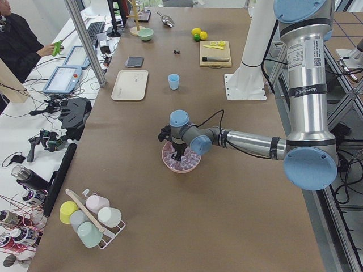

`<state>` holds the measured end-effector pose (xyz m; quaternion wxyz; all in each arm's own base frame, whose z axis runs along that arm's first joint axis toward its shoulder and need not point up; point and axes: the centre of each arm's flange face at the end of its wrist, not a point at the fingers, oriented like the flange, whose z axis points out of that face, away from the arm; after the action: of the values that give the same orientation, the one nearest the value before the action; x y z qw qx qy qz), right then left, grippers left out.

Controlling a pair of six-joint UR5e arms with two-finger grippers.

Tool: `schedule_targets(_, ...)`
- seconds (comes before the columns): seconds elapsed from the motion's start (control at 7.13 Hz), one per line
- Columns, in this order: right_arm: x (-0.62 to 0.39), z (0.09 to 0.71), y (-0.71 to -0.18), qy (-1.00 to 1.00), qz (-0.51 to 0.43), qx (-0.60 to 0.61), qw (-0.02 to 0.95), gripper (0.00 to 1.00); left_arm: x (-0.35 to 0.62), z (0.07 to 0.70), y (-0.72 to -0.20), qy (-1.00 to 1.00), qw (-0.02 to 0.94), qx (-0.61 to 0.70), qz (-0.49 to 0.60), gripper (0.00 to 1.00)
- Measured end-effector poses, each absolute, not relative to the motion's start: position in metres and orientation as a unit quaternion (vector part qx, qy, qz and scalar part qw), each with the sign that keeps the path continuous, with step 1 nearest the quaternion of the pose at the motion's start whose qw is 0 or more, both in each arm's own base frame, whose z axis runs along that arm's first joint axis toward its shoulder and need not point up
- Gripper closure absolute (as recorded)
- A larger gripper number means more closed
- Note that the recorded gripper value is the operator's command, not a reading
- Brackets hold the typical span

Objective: Put ice and cherries in cup
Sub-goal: 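Lower the left gripper into the pink bowl and grasp another ice cube, then carry the ice cube with the left gripper over the blue cup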

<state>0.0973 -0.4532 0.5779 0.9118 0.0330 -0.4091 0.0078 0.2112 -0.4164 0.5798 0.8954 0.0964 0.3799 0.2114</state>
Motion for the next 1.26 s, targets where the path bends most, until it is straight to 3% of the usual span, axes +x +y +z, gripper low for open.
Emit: schedule_targets(1.26, 0.098, 0.571, -0.451, -0.411, 0.008, 0.04, 0.911, 0.0, 0.143, 0.515, -0.41, 0.397, 0.887, 0.164, 0.173, 1.0)
